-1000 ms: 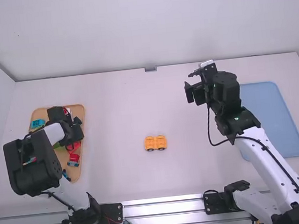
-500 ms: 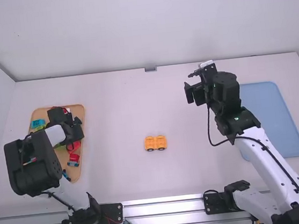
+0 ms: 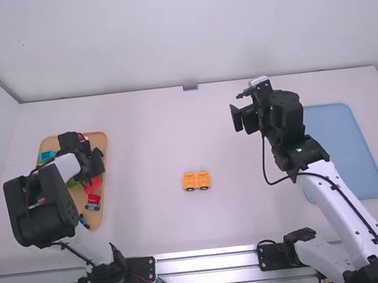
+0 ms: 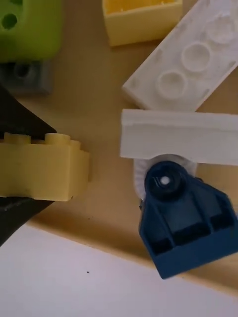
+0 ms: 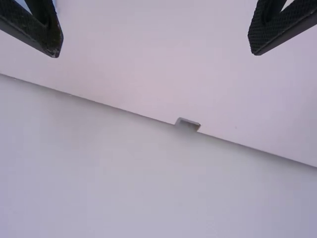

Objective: Assemble lego blocks to make yellow taxi

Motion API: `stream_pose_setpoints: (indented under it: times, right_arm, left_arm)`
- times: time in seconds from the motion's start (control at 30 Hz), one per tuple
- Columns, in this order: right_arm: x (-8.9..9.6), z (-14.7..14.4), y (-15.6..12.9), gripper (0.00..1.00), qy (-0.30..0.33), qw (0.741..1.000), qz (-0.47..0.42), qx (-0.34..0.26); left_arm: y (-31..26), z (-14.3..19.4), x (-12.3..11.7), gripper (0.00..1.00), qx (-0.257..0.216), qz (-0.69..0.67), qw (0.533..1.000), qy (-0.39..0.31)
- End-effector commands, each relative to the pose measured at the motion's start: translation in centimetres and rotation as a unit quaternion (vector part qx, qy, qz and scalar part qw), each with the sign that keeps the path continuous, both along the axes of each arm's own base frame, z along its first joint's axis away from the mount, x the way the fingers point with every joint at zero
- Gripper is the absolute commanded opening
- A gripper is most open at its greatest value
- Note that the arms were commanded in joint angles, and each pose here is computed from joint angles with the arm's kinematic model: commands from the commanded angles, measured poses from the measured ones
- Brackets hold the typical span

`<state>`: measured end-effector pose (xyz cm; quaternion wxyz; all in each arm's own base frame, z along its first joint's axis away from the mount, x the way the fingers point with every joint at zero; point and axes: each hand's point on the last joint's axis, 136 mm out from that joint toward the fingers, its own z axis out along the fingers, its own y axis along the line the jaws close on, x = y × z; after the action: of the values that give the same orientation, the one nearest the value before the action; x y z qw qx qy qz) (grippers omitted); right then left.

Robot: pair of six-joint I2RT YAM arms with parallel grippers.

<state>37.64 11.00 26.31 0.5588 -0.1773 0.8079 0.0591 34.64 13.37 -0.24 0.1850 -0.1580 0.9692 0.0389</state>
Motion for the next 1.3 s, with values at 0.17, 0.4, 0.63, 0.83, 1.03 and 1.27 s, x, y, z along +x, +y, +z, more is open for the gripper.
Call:
stream_pose_setpoints:
  times: [0.17,0.4,0.63,0.83,1.03,1.27]
  right_arm:
    - [0.4,0.3,1.6,0.99,0.0,0.999,0.023,0.049]
    - [2.0,-3.3,5.7,0.99,0.081,0.978,0.133,0.138]
    - [1.6,-6.6,10.7,0.99,0.193,0.909,0.296,0.223]
    - [-0.6,-8.9,13.3,1.0,0.278,0.831,0.398,0.269]
    - [-2.0,-10.4,14.1,0.93,0.312,0.79,0.445,0.283]
    - [-2.9,-10.3,14.7,0.86,0.311,0.767,0.474,0.301]
  left_arm:
    - [-0.8,5.8,1.3,0.02,0.011,-0.017,0.998,-0.066]
    - [-8.2,12.2,2.3,0.02,0.04,-0.196,0.967,-0.156]
    - [-19.3,14.7,1.2,0.04,0.1,-0.436,0.874,-0.19]
    - [-26.1,15.0,-0.1,0.02,0.14,-0.558,0.792,-0.204]
    - [-29.3,15.2,-0.9,0.02,0.154,-0.614,0.741,-0.225]
    - [-30.1,14.1,0.0,0.02,0.157,-0.609,0.736,-0.252]
